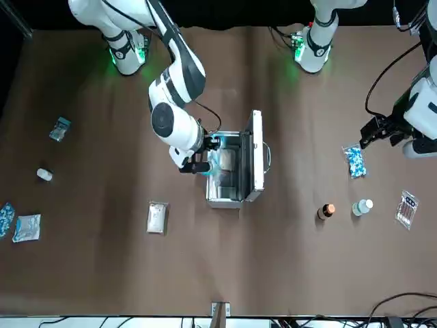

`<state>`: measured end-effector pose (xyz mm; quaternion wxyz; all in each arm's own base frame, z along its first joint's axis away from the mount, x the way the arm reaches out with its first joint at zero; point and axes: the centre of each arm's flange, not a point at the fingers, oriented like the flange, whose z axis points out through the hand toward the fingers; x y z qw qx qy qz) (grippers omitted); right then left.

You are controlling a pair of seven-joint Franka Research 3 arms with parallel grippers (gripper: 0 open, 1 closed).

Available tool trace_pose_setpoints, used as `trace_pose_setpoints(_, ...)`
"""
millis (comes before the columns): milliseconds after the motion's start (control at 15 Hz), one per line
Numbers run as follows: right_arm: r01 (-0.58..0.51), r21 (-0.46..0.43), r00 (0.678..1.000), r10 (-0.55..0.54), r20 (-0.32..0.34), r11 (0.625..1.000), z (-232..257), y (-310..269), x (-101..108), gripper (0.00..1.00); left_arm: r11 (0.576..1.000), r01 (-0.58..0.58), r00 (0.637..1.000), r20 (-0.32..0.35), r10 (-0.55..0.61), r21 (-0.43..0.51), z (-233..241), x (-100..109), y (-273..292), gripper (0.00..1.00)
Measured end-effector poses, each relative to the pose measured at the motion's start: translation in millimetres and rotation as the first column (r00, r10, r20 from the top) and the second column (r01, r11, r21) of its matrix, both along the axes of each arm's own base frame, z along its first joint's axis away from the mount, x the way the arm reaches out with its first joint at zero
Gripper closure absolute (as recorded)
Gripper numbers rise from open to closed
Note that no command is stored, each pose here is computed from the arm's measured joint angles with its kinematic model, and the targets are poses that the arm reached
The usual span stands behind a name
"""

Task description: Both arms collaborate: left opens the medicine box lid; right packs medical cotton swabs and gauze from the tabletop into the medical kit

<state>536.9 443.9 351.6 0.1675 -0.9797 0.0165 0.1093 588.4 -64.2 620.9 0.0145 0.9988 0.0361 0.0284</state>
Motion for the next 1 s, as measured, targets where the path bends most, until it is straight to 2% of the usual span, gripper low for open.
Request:
trace_pose_setpoints(133, -0.004, 0.004, 1.000, 0.004, 0.006, 1.000, 2.9, 3.1, -0.3, 0.41, 1.000, 0.000, 1.000, 0.000, 0.000, 0.000, 0.0, 0.0, -0.1, 0.00)
trace_pose_setpoints(267, -0.005, 0.009, 1.000, 0.005, 0.013, 1.000, 7.2, 4.6, 0.9, 0.38, 1.000, 0.000, 1.000, 0.000, 0.000, 0.000, 0.0, 0.0, -0.1, 0.00)
trace_pose_setpoints(333, 0.003, 0.010, 1.000, -0.004, 0.022, 1.000, 11.0, 0.7, 6.0, 0.33, 1.000, 0.000, 1.000, 0.000, 0.000, 0.000, 0.0, 0.0, -0.1, 0.00)
trace_pose_setpoints(400, 0.017, 0.008, 1.000, -0.017, 0.026, 1.000, 11.8, -6.4, 12.0, 0.34, 1.000, 0.000, 1.000, 0.000, 0.000, 0.000, 0.0, 0.0, -0.1, 0.00)
trace_pose_setpoints(667, 0.069, -0.004, 0.995, -0.069, 0.068, 0.998, 16.8, -69.7, 58.7, 0.34, 1.000, 0.000, 1.000, 0.000, 0.000, 0.000, 0.0, 0.0, -0.3, 0.00)
trace_pose_setpoints(933, 0.053, -0.106, 0.988, -0.037, 0.152, 0.993, 16.9, -157.7, 104.6, 0.32, 1.000, 0.001, 1.000, 0.000, -0.001, 0.000, 0.0, 0.0, -0.4, 0.00)
trace_pose_setpoints(1000, 0.040, -0.118, 0.986, -0.020, 0.164, 0.992, 16.3, -175.2, 111.9, 0.27, 1.000, 0.001, 1.000, 0.000, -0.001, 0.000, 0.0, -0.1, -0.5, 0.00)
